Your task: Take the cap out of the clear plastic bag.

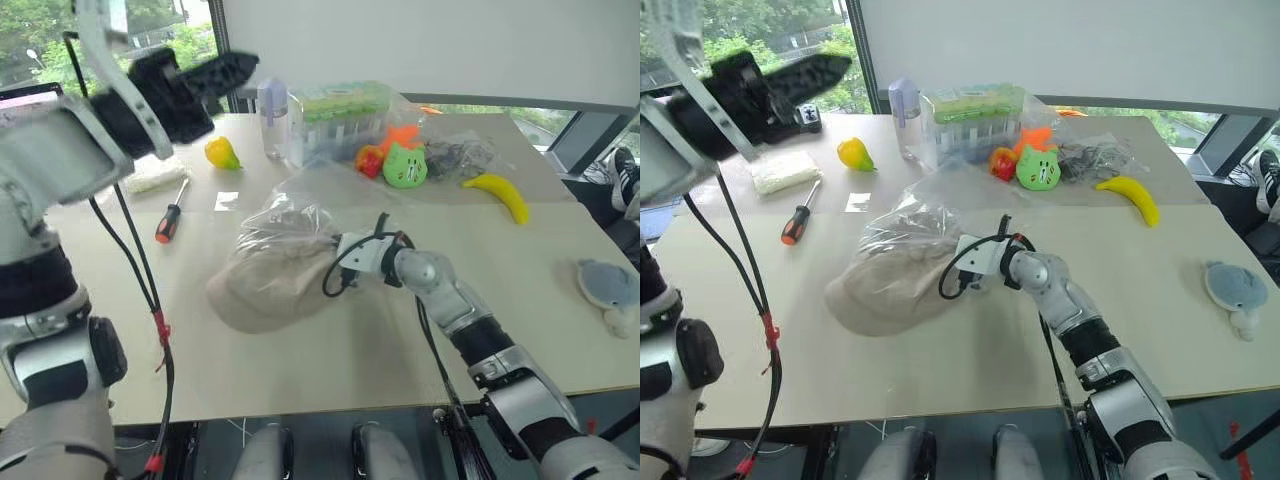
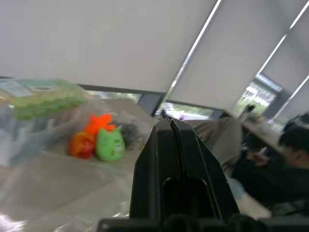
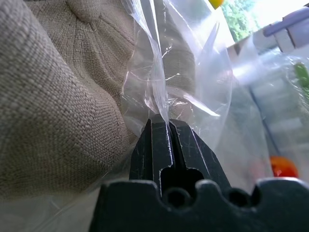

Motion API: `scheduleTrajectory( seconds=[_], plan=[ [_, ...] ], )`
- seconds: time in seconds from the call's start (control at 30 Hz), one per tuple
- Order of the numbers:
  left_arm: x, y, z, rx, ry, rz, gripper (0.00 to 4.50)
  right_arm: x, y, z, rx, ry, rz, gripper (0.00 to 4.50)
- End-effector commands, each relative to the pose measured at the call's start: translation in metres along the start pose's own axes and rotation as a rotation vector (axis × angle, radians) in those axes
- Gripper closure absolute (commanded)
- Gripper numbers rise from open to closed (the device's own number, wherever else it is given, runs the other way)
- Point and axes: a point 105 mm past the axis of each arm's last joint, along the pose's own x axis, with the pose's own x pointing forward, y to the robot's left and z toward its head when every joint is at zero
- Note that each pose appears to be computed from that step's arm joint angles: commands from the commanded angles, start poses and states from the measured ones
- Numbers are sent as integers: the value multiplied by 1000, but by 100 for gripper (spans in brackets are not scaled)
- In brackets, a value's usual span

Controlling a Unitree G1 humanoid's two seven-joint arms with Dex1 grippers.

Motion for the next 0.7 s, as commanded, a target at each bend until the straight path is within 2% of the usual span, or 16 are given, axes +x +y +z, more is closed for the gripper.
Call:
scheduleTrajectory(
  seconds=[0.03,0.17,0.37,0.5,0.57,0.67,0.7],
  plan=[
    [1,-1,-4,127,-29,5,444,-16,-36,-14,-102,57,-104,450],
    [4,-2,-25,250,28,-19,444,-31,-56,-32,-113,121,-152,450],
    [-1,6,-49,274,104,-40,444,-31,-54,-25,-117,109,-163,450],
    [-41,-13,-78,-61,261,-257,444,-24,-49,-20,-84,100,-171,450],
    [-54,-19,-80,-125,293,-300,444,-23,-49,-19,-72,94,-172,450],
    [-70,-15,-68,-266,248,-300,380,-20,-47,-17,-70,89,-167,450],
    [-74,-12,-63,-323,217,-298,345,-19,-46,-17,-64,86,-167,450]
  ],
)
